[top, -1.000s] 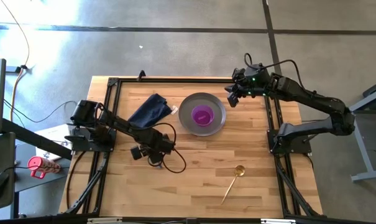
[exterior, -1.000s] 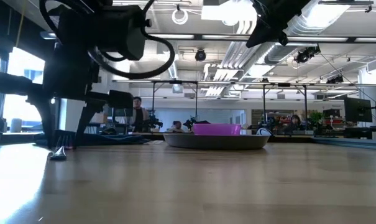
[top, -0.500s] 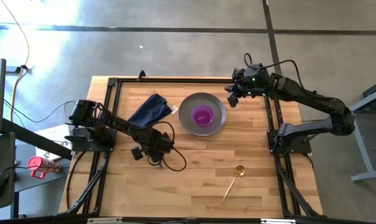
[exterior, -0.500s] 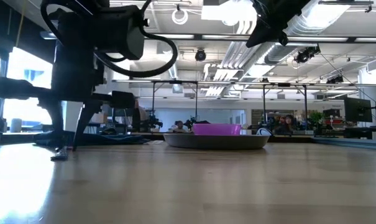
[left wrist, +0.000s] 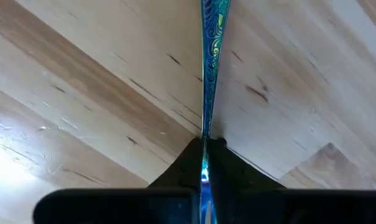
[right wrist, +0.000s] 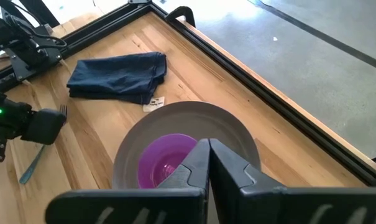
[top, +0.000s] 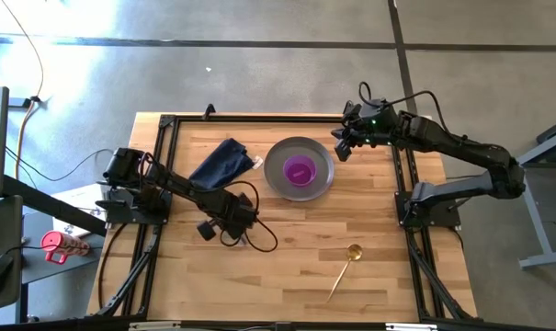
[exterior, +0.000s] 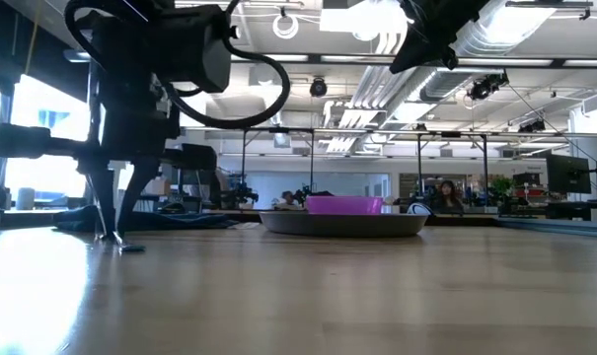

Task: Set table place
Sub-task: Put the blue fork to the right of the gray plate

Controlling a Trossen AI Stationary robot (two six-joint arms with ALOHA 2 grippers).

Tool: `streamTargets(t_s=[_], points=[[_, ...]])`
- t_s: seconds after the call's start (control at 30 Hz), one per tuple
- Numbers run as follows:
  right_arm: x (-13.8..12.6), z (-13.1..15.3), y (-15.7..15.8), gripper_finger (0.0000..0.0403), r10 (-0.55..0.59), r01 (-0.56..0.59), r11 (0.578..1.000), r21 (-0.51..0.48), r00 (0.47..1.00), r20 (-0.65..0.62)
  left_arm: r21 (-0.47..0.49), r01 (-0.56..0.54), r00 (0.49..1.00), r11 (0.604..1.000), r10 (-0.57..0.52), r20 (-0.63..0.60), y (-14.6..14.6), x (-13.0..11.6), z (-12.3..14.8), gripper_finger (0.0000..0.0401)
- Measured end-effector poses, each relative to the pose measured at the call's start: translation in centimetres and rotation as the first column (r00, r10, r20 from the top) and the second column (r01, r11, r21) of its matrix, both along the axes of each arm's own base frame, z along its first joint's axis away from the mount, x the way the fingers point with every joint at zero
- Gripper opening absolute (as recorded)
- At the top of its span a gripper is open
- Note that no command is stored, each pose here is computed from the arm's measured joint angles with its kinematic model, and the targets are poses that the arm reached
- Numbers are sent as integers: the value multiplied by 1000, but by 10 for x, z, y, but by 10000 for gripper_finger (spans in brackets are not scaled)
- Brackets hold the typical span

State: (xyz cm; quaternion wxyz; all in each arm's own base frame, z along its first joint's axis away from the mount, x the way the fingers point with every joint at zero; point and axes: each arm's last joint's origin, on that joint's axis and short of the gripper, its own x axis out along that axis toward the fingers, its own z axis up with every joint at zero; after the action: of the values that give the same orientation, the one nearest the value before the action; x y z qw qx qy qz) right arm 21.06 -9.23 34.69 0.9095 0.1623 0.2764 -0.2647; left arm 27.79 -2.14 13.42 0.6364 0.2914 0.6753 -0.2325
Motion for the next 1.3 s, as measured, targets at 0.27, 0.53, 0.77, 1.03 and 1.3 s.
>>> streamTargets(t_s=[0.27, 0.53, 0.77, 1.03, 1.3], points=[[0, 0, 0, 0, -2, 2, 1000, -1, 1000, -1, -6, 0, 998, 1000, 1, 62, -1, 17, 19, 1], [0, 0, 0, 0, -1, 1, 1000, 1, 1000, -6, -10, 1, 993, 1000, 0, 120, -2, 30, 35, 0], [3, -6, 8, 0, 121, -124, 981, 149, 992, 31, 35, -3, 996, 999, 0, 84, -1, 26, 35, 0], [19, -54, 37, 0, 289, -323, 874, 363, 946, 146, 95, -5, 998, 995, -1, 63, 1, 26, 42, 0], [26, -102, 54, 0, 286, -475, 733, 487, 865, 413, 162, 10, 988, 987, -34, 148, 1, 47, 86, 0]])
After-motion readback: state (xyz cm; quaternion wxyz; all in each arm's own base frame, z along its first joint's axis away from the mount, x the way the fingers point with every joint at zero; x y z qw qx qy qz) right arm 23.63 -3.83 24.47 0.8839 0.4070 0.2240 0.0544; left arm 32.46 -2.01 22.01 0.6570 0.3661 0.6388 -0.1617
